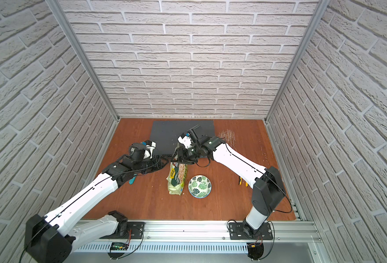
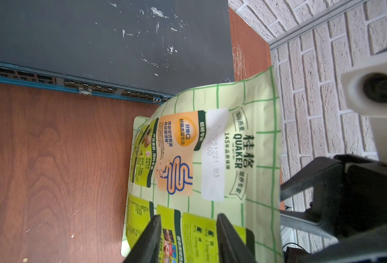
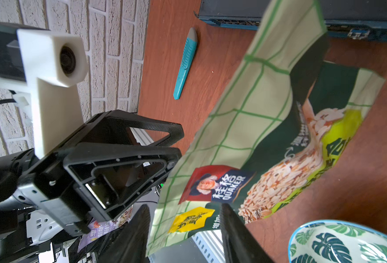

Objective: Pour the oats into the breakfast bowl
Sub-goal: Open the oats bag at the center of the board.

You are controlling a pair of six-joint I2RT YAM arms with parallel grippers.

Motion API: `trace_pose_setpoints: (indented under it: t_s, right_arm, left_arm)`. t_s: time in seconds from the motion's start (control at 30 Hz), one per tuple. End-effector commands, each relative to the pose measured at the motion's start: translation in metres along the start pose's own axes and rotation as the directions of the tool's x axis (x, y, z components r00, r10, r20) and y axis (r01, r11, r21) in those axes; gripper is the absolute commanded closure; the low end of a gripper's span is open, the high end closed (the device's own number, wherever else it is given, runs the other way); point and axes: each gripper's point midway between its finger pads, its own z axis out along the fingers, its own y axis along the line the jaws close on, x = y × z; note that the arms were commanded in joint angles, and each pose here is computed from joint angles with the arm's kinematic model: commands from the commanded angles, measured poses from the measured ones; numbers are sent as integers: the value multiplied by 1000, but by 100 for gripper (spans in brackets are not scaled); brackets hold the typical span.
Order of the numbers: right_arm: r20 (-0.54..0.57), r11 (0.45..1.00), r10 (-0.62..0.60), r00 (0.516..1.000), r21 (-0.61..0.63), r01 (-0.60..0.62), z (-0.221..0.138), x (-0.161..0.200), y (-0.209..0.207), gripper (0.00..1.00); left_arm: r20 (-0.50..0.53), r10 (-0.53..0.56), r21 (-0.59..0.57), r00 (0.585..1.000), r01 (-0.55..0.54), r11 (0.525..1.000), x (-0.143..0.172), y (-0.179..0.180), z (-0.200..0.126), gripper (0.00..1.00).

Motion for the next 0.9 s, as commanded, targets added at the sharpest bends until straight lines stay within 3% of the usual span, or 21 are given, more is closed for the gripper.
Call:
trace_pose_setpoints:
  t_s: [0.0,0.7,0.87]
  right_arm:
    - [11,1000,-14,1000,-5,14,-3,-2,3,48]
    - [7,1000,-15,1000,-3,15,4,-3,2,45]
    - [0,999,-16,1000,38,16,6,-1,-5,50]
  left_arm:
    - [31,23,11,999,-23,1000,-7,-6,0,58]
    - [31,27,2,999,-27,1000,-6,-5,2,57]
    - [34,28,-1,999,-28,1000,-7,-4,2,57]
